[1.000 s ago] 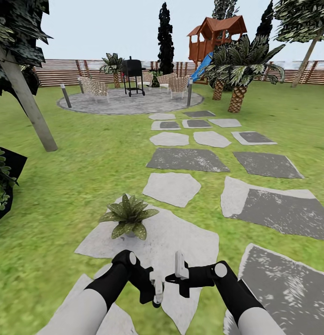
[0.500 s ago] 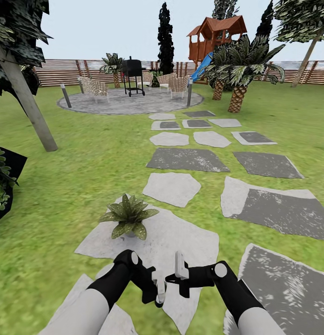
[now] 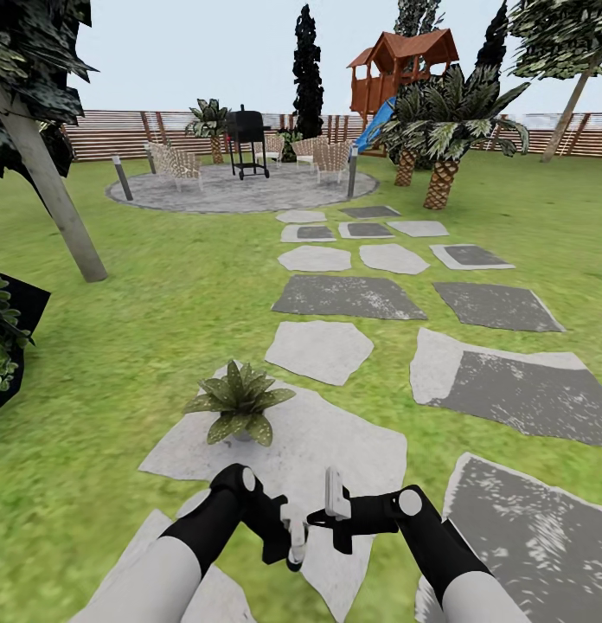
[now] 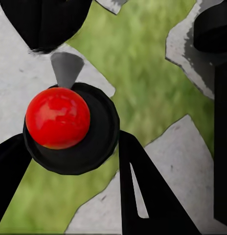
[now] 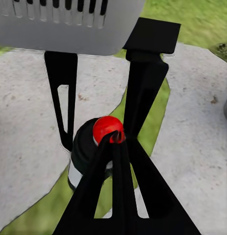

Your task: Pick up the pesticide atomizer in the garden and spray insectifuge to fully cover both potted plants in the garden.

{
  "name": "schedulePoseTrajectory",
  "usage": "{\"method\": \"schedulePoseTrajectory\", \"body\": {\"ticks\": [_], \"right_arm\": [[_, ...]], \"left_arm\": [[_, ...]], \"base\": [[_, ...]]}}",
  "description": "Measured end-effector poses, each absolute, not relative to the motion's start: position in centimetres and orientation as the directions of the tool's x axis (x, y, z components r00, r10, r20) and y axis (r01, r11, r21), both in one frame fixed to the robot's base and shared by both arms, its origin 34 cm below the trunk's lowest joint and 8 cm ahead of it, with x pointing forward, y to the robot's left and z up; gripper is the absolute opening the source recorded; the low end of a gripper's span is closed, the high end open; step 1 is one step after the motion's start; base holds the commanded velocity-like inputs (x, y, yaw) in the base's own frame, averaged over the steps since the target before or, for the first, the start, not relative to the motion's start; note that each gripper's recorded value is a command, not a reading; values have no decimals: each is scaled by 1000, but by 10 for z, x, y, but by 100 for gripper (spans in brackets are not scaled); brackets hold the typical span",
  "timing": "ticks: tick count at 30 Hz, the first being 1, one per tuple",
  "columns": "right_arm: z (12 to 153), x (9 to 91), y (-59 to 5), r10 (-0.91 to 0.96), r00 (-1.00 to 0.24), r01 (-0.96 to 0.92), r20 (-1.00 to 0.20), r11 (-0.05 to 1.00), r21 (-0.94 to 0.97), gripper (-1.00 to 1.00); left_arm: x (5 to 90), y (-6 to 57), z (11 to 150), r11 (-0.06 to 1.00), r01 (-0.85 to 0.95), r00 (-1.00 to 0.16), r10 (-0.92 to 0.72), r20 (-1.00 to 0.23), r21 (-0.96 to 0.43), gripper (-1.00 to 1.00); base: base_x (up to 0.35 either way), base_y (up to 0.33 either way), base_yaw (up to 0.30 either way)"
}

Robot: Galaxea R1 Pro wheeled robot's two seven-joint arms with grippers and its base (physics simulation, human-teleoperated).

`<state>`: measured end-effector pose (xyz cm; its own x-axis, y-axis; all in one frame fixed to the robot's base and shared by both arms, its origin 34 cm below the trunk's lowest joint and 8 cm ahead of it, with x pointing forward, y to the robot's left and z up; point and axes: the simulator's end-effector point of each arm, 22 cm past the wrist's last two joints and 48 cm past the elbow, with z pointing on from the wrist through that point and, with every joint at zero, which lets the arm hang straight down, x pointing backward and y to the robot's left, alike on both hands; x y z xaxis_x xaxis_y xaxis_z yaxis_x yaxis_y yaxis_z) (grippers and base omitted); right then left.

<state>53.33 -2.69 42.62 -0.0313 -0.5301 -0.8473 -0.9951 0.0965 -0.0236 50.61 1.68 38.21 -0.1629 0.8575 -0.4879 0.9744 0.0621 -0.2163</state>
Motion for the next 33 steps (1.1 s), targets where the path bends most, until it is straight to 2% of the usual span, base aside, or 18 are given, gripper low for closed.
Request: {"method": "schedulePoseTrajectory", "body": {"ticks": [15,26,27,33], "right_arm": [[425,533,-27,-532,-31,-995,-846,94,-23,-100],[423,531,-29,-536,-34,-995,-843,93,-19,-100],[423,531,-29,-537,-35,-995,-843,94,-19,100],[412,525,-34,-542,-69,-994,-838,109,12,100]], "left_arm": [[515,56,376,114,968,-214,844,-493,-225,-100],[518,129,359,168,963,-244,877,-413,-213,-100],[518,140,357,178,961,-252,881,-401,-213,-100],[516,161,351,210,955,-278,881,-382,-212,-100]], "base": [[0,0,0],[0,0,0],[0,0,0],[0,0,0]]}}
